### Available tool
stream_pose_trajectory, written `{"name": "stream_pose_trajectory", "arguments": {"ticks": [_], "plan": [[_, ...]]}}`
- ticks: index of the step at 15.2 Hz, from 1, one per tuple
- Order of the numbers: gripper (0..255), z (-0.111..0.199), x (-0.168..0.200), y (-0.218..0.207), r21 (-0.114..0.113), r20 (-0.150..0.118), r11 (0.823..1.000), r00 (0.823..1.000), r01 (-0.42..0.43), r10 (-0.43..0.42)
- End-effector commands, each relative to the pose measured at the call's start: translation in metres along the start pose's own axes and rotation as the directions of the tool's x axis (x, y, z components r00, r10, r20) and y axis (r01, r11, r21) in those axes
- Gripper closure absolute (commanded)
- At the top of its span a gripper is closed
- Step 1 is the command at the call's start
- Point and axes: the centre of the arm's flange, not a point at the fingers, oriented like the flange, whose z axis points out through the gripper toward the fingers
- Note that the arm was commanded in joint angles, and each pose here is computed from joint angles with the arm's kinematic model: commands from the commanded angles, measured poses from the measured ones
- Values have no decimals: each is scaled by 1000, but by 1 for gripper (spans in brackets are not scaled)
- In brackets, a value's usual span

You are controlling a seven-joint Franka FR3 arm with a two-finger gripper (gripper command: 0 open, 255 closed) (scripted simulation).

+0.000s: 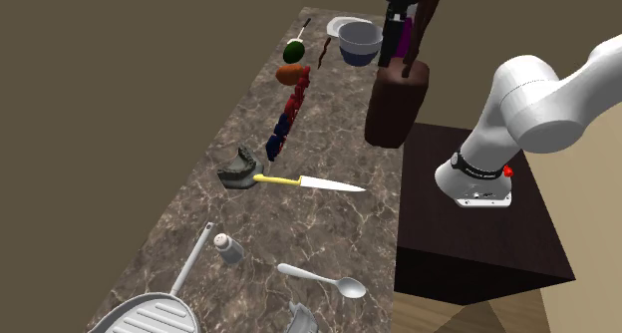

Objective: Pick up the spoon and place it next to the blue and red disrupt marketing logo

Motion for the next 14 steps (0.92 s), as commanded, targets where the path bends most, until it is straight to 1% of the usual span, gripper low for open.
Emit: {"name": "stream_pose_trajectory", "arguments": {"ticks": [1,14], "plan": [[0,0,0,0,0,0,1000,1000,0,0],[0,94,31,-129,86,56,996,998,2,-7]]}}
